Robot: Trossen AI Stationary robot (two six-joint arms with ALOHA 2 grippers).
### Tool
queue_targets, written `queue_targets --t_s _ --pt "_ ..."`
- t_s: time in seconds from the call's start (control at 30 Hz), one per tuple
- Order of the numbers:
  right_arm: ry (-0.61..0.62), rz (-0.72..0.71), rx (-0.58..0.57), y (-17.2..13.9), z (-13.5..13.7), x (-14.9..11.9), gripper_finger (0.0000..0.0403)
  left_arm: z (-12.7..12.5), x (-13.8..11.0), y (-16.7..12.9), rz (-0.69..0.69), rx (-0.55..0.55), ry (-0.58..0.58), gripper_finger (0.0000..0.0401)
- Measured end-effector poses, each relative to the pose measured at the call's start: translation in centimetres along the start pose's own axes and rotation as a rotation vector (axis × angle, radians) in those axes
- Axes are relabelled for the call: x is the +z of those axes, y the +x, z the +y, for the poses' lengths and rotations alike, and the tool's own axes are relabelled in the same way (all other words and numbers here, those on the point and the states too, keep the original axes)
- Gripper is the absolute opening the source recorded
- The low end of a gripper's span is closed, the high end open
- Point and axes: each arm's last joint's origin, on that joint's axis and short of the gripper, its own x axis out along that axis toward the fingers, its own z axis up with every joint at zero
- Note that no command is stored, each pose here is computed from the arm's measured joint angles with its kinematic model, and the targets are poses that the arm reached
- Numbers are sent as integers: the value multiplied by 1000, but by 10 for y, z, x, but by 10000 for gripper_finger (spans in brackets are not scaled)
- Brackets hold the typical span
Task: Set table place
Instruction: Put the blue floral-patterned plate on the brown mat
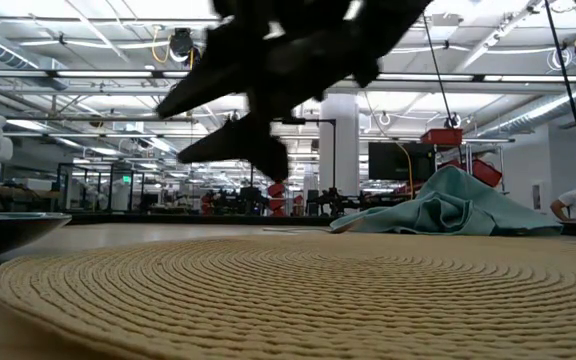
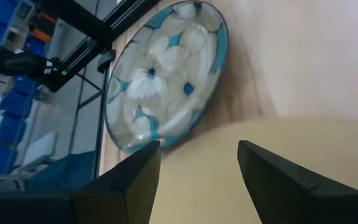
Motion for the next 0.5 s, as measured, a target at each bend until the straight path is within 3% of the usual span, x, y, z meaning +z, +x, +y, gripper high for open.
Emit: queue_targets --t_s 0.23,0.5 --pt "56 106 43 54 -21 6 208 -1 0 1 5 2 16 202" --pt "36 135 90 84 -19 25 208 0 -1 0 6 2 17 202"
